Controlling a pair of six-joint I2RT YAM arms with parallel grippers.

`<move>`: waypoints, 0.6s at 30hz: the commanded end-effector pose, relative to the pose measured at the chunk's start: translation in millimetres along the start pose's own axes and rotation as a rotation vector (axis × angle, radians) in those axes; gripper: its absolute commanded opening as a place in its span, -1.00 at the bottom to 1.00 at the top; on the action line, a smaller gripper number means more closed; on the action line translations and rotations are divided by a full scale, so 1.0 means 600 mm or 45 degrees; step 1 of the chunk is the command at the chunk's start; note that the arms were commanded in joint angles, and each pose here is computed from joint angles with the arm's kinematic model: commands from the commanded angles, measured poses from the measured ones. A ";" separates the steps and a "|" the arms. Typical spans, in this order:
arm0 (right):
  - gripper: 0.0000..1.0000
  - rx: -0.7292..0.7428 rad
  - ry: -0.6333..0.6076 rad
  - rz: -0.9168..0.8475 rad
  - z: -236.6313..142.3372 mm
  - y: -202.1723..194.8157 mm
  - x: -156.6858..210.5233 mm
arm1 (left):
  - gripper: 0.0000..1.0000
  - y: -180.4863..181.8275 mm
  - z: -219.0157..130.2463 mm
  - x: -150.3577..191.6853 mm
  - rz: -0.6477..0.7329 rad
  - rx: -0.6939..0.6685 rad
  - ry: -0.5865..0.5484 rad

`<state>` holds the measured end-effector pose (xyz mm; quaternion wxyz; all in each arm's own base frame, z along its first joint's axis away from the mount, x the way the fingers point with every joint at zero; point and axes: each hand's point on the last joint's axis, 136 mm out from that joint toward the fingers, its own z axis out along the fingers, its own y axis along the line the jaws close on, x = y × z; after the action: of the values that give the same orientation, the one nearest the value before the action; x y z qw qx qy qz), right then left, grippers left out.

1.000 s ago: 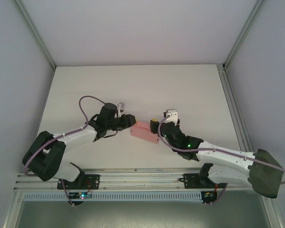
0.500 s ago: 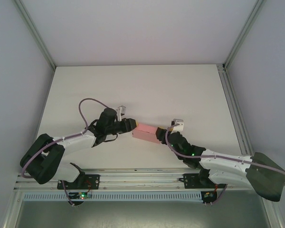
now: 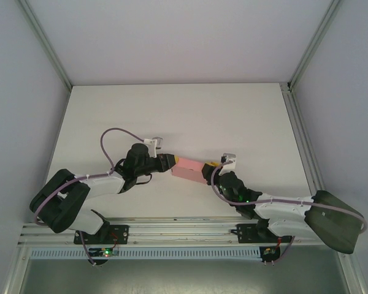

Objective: Assemble paper box

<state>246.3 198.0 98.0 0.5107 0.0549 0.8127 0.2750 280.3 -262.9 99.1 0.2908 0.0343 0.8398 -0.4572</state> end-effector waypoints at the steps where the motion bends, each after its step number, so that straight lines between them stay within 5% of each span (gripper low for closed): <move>1: -0.43 0.292 0.403 -0.379 -0.034 -0.144 0.144 | -0.89 0.120 -0.017 0.156 -0.107 -0.300 0.378; 6: -0.72 0.286 0.391 -0.453 -0.033 -0.147 0.147 | -1.00 0.126 -0.016 0.159 -0.119 -0.313 0.382; 11: -0.78 0.270 0.324 -0.432 -0.038 -0.137 0.123 | -0.97 0.120 -0.017 0.155 -0.110 -0.307 0.372; 13: -0.76 0.263 0.292 -0.415 -0.038 -0.127 0.104 | -0.70 0.114 -0.017 0.151 -0.105 -0.297 0.373; 16: -0.32 0.264 0.295 -0.383 -0.034 -0.113 0.075 | -0.37 0.093 -0.014 0.126 -0.082 -0.280 0.354; 18: -0.20 0.271 0.306 -0.367 -0.031 -0.103 0.051 | -0.15 0.072 -0.012 0.097 -0.024 -0.267 0.322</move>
<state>246.8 184.2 107.2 0.5259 0.0154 0.8171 0.2357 281.2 -271.4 105.6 0.2895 0.0602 0.8404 -0.4542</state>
